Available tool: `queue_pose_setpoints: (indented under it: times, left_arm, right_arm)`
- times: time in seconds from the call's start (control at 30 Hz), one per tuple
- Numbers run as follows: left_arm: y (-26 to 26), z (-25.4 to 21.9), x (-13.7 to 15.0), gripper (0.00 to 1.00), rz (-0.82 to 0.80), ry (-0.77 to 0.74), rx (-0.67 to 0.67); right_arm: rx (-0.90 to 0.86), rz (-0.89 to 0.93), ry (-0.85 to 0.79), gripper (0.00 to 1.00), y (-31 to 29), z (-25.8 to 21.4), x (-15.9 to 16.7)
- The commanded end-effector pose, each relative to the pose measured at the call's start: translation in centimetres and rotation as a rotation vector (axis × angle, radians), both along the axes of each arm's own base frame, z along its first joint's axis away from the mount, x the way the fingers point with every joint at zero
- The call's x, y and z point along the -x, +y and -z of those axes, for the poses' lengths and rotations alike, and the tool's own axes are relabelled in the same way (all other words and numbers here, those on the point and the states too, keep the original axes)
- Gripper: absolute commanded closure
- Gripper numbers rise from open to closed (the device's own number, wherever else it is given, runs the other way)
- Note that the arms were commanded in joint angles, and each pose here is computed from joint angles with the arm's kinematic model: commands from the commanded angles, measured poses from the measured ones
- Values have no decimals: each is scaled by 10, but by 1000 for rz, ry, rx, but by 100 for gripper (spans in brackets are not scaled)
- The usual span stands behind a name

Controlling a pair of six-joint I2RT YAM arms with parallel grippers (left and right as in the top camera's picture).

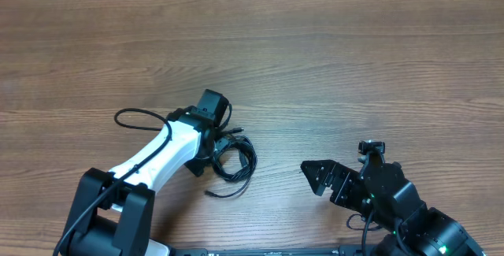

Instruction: Untangle cables

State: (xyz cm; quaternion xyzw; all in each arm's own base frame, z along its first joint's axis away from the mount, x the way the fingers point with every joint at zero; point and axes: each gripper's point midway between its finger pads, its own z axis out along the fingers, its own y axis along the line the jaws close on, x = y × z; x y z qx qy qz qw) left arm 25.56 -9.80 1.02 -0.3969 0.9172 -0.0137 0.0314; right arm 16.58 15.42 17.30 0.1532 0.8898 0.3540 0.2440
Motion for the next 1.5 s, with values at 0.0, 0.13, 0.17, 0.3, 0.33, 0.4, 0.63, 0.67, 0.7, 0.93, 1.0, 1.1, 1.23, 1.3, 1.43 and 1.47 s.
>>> queue_pose_setpoints:
  times: [0.0, 0.13, 0.17, 0.3, 0.33, 0.4, 0.63, 0.67, 0.7, 0.93, 1.0, 1.1, 1.23, 1.3, 1.43, 1.47]
  left_arm:
    - [-10, 1, -2, 34, 24, 17, 106]
    - [-32, -11, -24, 32, 154, -61, 266]
    - [-33, -13, -28, 33, 165, -75, 275]
    - [-25, -13, -30, 45, 223, -83, 246]
    - [-21, -11, -28, 45, 241, -79, 220]
    - [-9, -8, -24, 45, 263, -61, 147]
    - [18, -5, -20, 45, 262, -37, -8]
    - [18, -5, -21, 49, 261, -39, -6]
    - [17, -4, -21, 61, 260, -39, 0]
    - [-21, -9, 7, 39, -105, 113, 255]
    - [-42, -16, 8, 29, -152, 147, 380]
    - [-51, -19, 3, 29, -92, 123, 434]
    - [-53, -24, -6, 25, 40, 64, 463]
    - [-63, -49, -28, 14, 167, -32, 566]
    - [-51, -82, -53, 4, 265, -139, 499]
    - [-41, -86, -55, 4, 260, -140, 428]
  right_arm:
    - [3, 15, -14, 0, -2, -3, -3]
    - [3, 15, -14, 0, -2, -3, -3]
    - [3, 15, -14, 0, -2, -3, -3]
    - [10, 15, -5, 0, -3, 0, -1]
    - [12, 15, -3, 0, -4, 0, -1]
    - [12, 15, -3, 0, -4, 0, -1]
    - [30, 43, -18, 0, -8, 0, -5]
    - [30, 44, -18, 0, -8, 0, -5]
    - [30, 44, -18, 0, -8, 0, -5]
    - [30, 44, -18, 0, -9, 0, -5]
    - [30, 44, -18, 0, -9, 0, -5]
    - [30, 44, -18, 0, -9, 0, -5]
    - [30, 44, -18, 0, -9, 0, -5]
    - [30, 44, -18, 0, -9, 0, -5]
    - [31, 44, -17, 0, -9, 1, -5]
    - [31, 43, -16, 0, -9, 1, -5]
